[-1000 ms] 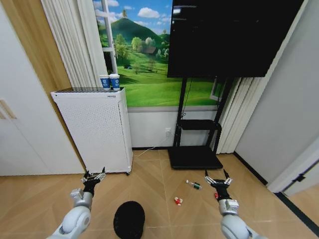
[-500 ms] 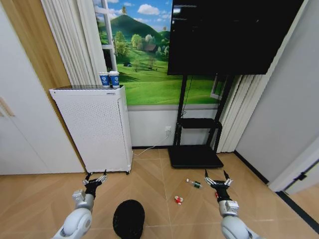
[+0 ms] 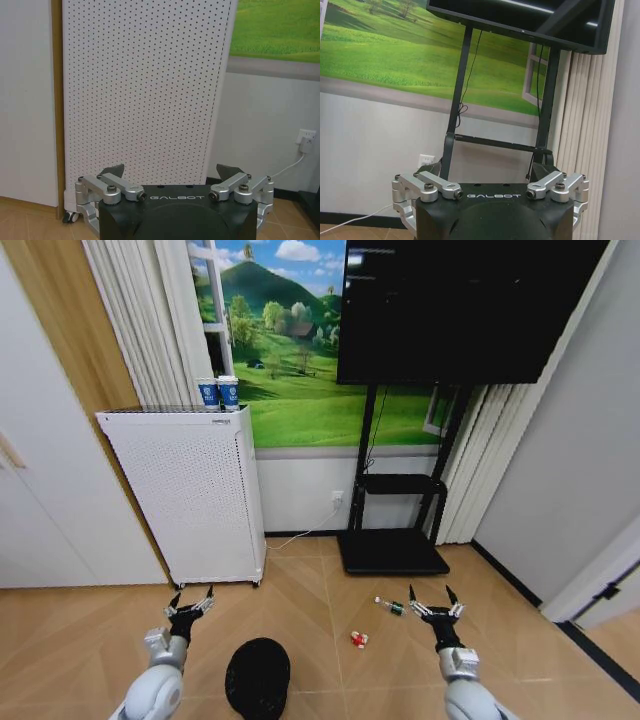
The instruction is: Pick up the trash bin and place the garbage on the floor into it.
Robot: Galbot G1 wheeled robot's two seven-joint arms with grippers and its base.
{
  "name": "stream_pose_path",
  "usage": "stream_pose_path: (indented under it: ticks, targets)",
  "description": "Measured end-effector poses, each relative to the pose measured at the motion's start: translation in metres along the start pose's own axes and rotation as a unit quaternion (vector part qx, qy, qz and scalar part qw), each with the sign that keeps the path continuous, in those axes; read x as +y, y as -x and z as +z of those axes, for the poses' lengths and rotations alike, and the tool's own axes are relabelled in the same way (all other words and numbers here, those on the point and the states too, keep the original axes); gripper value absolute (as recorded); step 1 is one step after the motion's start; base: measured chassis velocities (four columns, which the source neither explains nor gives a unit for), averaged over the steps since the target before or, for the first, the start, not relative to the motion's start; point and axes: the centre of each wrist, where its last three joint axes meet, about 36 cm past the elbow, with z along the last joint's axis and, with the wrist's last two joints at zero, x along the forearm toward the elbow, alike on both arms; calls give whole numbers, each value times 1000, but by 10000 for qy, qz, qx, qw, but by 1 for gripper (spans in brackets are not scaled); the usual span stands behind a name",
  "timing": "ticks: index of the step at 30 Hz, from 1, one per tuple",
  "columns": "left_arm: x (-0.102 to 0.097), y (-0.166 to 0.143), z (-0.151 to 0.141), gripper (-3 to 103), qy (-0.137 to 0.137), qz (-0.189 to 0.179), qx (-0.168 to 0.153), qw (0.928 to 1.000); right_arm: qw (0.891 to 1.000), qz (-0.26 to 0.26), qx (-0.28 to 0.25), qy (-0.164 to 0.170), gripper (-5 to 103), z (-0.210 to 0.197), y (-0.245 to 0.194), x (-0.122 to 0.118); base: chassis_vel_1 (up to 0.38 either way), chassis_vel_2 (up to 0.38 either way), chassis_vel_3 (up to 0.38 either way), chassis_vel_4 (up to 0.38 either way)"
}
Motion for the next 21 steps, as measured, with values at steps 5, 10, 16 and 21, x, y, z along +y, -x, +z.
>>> stream_pose_path:
  ticks: [5, 10, 16, 21]
  targets:
    - [-1, 2, 4, 100, 38, 36, 43, 10000, 10000, 22, 44, 20, 100, 5, -5, 3, 0, 0, 0, 0]
    - [-5, 3, 5, 100, 31, 81, 69, 9999, 10000, 22, 56, 11, 100, 7, -6, 4, 0, 0, 0, 0]
    - [-11, -3, 18, 100, 5, 107, 210, 9997, 10000, 24, 97, 0, 100, 13, -9, 7, 0, 0, 0, 0]
    - [-11, -4, 26, 100, 56, 92, 297, 9995, 9999, 13, 113, 21, 100, 17, -15, 10, 0, 0, 0, 0]
